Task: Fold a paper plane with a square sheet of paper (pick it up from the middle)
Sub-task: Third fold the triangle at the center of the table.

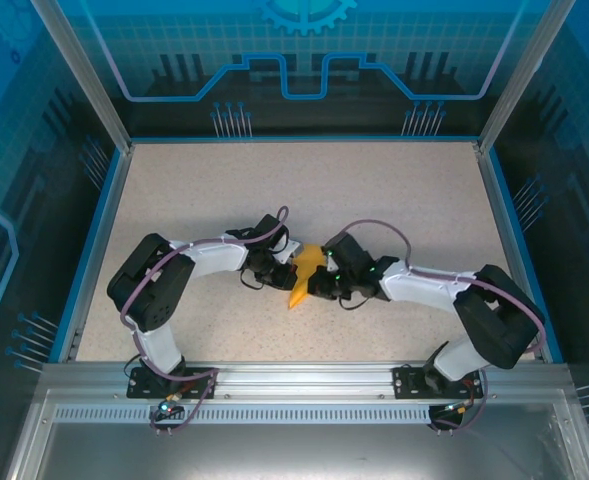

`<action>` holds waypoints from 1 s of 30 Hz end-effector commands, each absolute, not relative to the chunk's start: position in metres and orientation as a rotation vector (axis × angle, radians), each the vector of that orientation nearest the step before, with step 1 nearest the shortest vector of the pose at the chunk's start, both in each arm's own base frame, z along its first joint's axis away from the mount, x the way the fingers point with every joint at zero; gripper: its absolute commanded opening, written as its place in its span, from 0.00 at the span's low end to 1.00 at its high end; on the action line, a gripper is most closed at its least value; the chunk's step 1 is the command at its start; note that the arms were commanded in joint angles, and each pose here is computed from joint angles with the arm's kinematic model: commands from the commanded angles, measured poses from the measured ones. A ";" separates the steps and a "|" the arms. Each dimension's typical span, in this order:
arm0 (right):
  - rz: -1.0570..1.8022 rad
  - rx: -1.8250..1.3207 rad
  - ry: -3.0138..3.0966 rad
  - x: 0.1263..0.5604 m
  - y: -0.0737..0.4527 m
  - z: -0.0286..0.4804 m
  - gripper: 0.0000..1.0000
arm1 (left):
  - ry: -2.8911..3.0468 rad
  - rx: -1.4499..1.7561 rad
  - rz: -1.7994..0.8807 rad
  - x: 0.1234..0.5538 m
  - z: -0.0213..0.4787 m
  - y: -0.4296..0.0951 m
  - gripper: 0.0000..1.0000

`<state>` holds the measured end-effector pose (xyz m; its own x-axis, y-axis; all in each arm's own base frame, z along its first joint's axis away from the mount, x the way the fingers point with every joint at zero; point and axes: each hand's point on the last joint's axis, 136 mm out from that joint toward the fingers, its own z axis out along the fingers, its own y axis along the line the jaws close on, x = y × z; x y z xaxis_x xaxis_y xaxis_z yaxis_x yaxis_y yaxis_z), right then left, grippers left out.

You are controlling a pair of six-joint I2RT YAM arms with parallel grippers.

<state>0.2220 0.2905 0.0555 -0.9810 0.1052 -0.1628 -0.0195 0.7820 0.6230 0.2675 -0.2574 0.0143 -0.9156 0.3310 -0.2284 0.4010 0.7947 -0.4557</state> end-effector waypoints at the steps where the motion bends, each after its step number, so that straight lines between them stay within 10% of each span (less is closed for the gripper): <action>1: 1.049 0.137 2.704 0.232 0.317 0.059 0.05 | 2.880 0.605 -0.797 0.262 0.006 -0.256 0.00; 30: 0.946 0.230 2.788 0.214 0.305 0.025 0.07 | 2.869 0.618 -0.834 0.263 0.010 -0.261 0.00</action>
<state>0.2160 0.3089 0.0206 -0.9756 0.1903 -0.1097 0.0821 0.7791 0.6215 0.2673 -0.2603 0.0147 -0.9173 0.3306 -0.2219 0.3980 0.7788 -0.4848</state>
